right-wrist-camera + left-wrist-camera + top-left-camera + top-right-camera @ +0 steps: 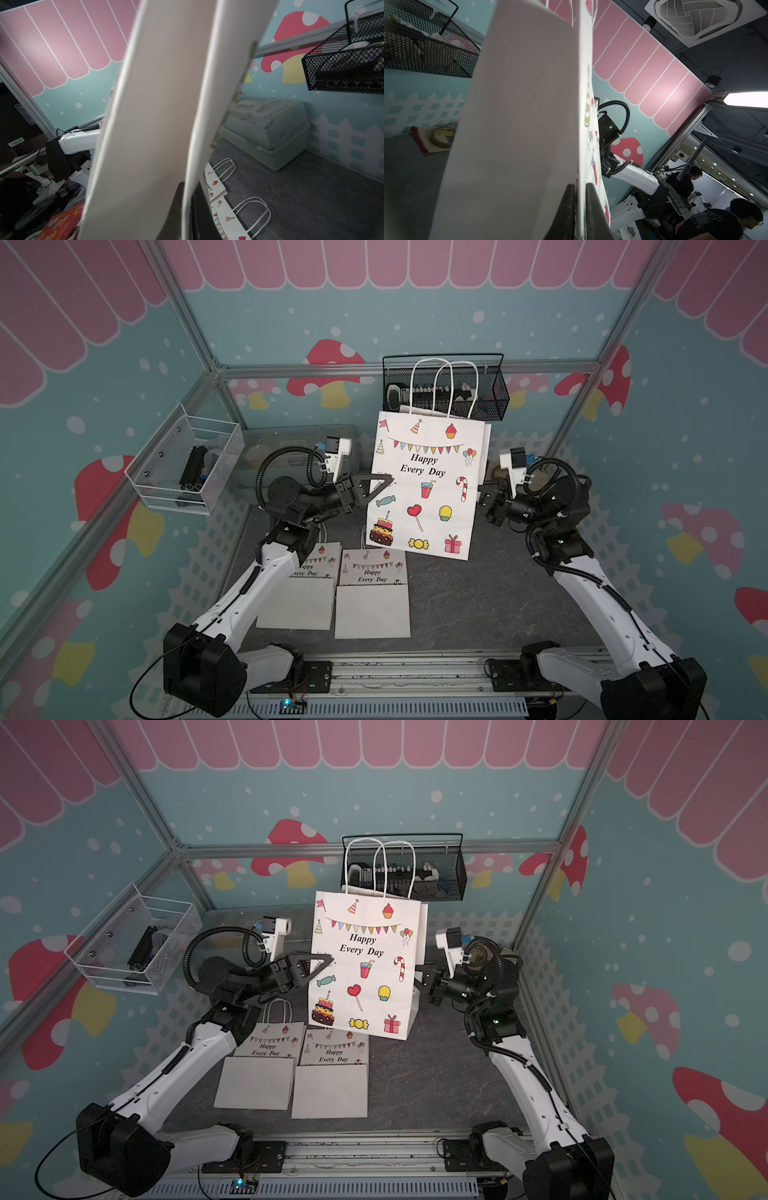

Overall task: Put away the paper bag
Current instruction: Press the paper bag.

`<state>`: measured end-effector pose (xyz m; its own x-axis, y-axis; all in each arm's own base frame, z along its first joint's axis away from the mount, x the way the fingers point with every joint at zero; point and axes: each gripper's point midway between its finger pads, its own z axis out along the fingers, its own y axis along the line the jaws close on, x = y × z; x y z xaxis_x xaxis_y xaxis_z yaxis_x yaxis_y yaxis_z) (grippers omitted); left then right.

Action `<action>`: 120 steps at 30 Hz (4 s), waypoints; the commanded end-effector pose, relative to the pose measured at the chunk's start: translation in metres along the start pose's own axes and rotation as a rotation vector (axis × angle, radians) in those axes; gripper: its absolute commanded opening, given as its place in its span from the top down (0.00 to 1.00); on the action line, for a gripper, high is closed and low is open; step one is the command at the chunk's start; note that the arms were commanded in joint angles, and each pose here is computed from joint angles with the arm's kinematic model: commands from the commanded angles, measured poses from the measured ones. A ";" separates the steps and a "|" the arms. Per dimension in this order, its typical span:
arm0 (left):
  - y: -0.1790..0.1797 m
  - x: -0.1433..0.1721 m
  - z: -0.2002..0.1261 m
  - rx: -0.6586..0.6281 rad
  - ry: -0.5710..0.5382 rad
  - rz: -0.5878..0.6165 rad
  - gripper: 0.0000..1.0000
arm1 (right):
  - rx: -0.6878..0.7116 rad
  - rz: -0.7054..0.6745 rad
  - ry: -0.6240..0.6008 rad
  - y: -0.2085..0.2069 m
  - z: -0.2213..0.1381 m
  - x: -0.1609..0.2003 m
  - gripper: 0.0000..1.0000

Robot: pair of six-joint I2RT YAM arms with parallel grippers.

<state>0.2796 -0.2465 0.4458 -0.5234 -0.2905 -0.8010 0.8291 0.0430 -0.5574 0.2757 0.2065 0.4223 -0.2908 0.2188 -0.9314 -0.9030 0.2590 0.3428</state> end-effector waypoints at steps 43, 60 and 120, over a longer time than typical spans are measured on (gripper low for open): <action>0.033 0.048 0.025 -0.203 0.205 0.175 0.93 | 0.135 0.008 -0.013 0.016 -0.006 -0.039 0.05; 0.034 0.039 0.025 -0.268 0.157 0.232 0.92 | 0.211 0.060 -0.033 -0.005 -0.001 -0.037 0.50; 0.065 0.067 -0.088 -0.533 0.314 0.353 0.19 | -0.436 -0.069 0.262 0.063 0.016 -0.092 1.00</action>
<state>0.2775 -0.1987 0.3319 -0.4133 0.0727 -0.9077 0.8278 0.4454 -0.3412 0.2687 0.2242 0.5218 -0.3005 -0.0360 -0.9531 -0.9421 -0.1448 0.3025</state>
